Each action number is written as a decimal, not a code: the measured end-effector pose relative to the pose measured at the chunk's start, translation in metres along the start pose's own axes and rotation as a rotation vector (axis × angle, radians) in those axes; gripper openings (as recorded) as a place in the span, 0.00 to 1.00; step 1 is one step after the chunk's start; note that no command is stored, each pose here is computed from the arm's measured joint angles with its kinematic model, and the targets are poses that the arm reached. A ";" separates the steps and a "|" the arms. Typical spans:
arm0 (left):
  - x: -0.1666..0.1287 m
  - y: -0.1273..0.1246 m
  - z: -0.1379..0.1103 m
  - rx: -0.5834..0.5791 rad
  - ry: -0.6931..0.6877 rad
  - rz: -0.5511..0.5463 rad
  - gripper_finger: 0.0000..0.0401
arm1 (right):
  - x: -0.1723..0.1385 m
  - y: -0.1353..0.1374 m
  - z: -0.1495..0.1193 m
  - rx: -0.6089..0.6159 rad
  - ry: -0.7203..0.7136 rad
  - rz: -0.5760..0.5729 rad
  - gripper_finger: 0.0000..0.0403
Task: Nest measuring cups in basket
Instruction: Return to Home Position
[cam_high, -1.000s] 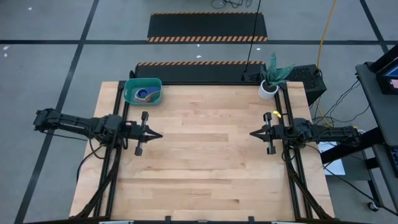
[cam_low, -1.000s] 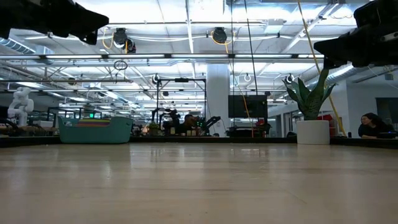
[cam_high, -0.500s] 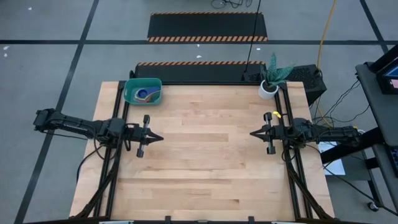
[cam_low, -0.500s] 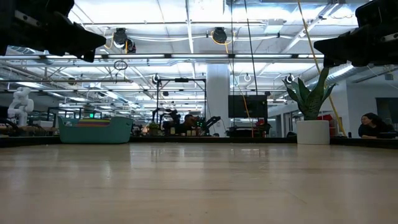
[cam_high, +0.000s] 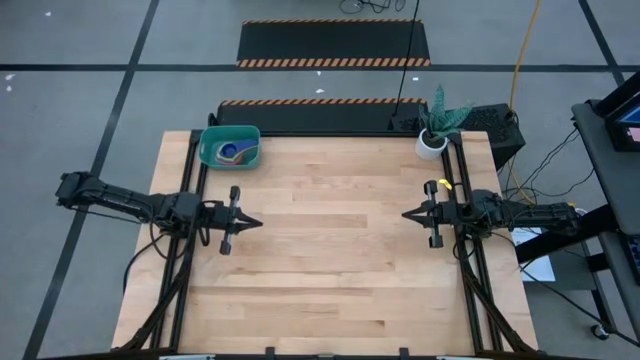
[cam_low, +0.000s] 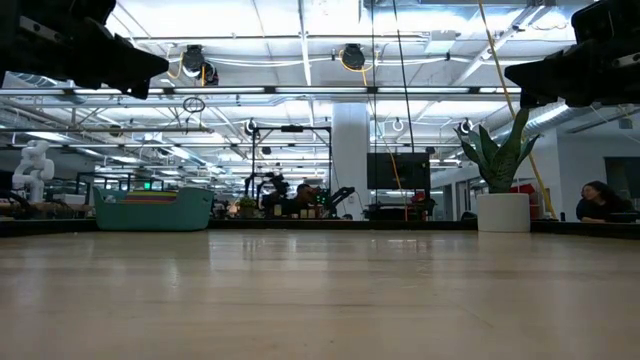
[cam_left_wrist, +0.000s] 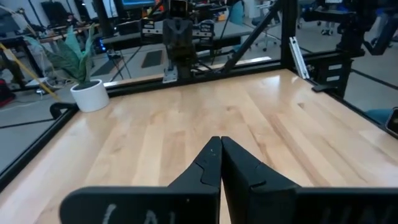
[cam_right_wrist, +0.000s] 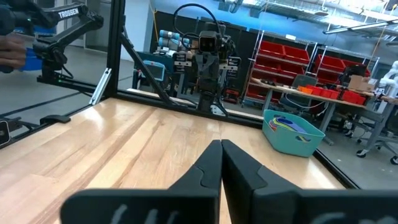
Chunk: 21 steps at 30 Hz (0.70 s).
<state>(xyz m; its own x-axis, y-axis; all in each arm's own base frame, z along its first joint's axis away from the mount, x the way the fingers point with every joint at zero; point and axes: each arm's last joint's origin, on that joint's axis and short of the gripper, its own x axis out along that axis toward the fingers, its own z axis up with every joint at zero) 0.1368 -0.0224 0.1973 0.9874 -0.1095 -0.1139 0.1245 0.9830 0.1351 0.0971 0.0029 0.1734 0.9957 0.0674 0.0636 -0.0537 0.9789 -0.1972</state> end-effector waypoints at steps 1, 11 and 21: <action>0.000 0.000 0.000 0.003 0.001 0.003 0.01 | 0.000 0.000 0.000 0.000 0.000 0.000 0.00; 0.000 -0.004 -0.011 0.036 -0.001 -0.035 0.00 | 0.000 0.000 0.000 0.000 0.000 0.000 0.00; -0.005 -0.005 -0.030 0.060 -0.051 -0.041 0.01 | 0.000 0.000 0.000 0.000 0.000 0.000 0.00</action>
<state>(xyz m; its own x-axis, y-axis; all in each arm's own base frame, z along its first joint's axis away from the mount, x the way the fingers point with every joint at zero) 0.1279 -0.0219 0.1682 0.9848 -0.1586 -0.0709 0.1694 0.9671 0.1900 0.0971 0.0029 0.1733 0.9957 0.0674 0.0633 -0.0538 0.9789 -0.1972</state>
